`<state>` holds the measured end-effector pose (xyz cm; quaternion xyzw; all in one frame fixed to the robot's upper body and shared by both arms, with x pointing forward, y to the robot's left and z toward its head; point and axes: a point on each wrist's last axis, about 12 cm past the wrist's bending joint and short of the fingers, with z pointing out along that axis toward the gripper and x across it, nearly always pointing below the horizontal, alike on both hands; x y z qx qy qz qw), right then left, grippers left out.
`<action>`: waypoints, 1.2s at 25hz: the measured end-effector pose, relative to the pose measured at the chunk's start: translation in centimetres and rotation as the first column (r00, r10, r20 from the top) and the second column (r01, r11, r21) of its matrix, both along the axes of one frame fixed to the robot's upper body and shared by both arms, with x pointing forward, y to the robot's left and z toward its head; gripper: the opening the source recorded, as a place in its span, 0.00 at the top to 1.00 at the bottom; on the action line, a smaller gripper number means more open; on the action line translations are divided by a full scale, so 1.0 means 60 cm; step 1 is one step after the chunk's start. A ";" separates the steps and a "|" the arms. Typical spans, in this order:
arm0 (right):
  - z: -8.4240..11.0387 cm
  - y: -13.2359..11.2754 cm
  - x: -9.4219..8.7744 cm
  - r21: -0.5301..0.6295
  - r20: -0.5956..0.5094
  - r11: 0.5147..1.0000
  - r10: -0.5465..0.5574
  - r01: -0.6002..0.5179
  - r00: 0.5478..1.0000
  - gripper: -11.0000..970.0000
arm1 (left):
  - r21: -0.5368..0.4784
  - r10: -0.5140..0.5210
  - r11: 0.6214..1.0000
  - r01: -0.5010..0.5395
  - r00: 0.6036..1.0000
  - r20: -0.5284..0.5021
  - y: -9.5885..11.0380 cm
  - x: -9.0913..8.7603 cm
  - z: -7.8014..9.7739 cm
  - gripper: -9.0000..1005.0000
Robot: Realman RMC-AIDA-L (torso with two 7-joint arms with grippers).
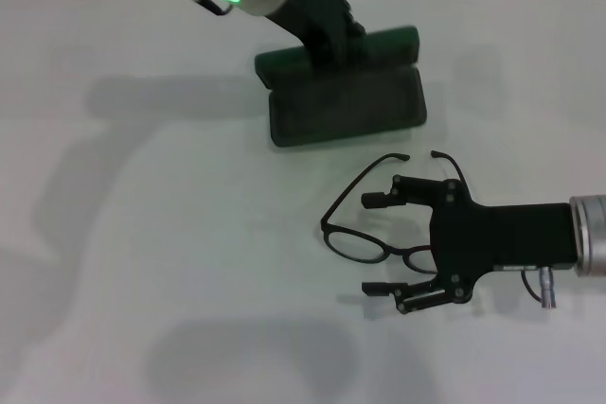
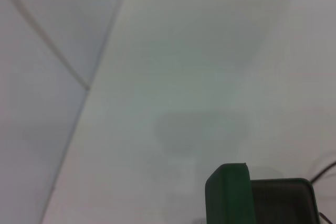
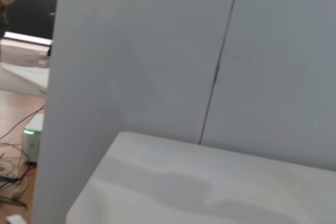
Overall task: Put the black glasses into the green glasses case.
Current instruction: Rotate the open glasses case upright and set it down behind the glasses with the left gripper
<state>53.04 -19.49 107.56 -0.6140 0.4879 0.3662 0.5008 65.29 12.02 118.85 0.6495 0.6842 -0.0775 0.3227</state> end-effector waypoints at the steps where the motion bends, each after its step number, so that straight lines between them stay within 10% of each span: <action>1: 0.000 0.000 0.000 0.006 0.000 1.000 -0.007 0.007 1.000 0.10 | 0.021 -0.026 0.999 0.026 1.000 0.000 -0.008 0.001 -0.003 0.78; 19: -0.007 -0.004 0.004 -0.005 0.010 0.999 -0.050 0.050 0.999 0.10 | 0.110 -0.073 0.992 0.068 0.997 0.040 -0.049 0.001 -0.019 0.76; 25: -0.003 -0.004 0.008 0.022 0.011 0.997 -0.076 0.076 0.997 0.10 | -0.233 -0.060 0.970 0.073 0.996 0.062 -0.014 -0.016 -0.001 0.60; 30: 0.001 -0.003 0.011 0.033 0.014 0.996 -0.081 0.081 0.997 0.10 | -0.576 -0.015 0.814 0.080 0.993 0.117 0.052 -0.054 -0.013 0.57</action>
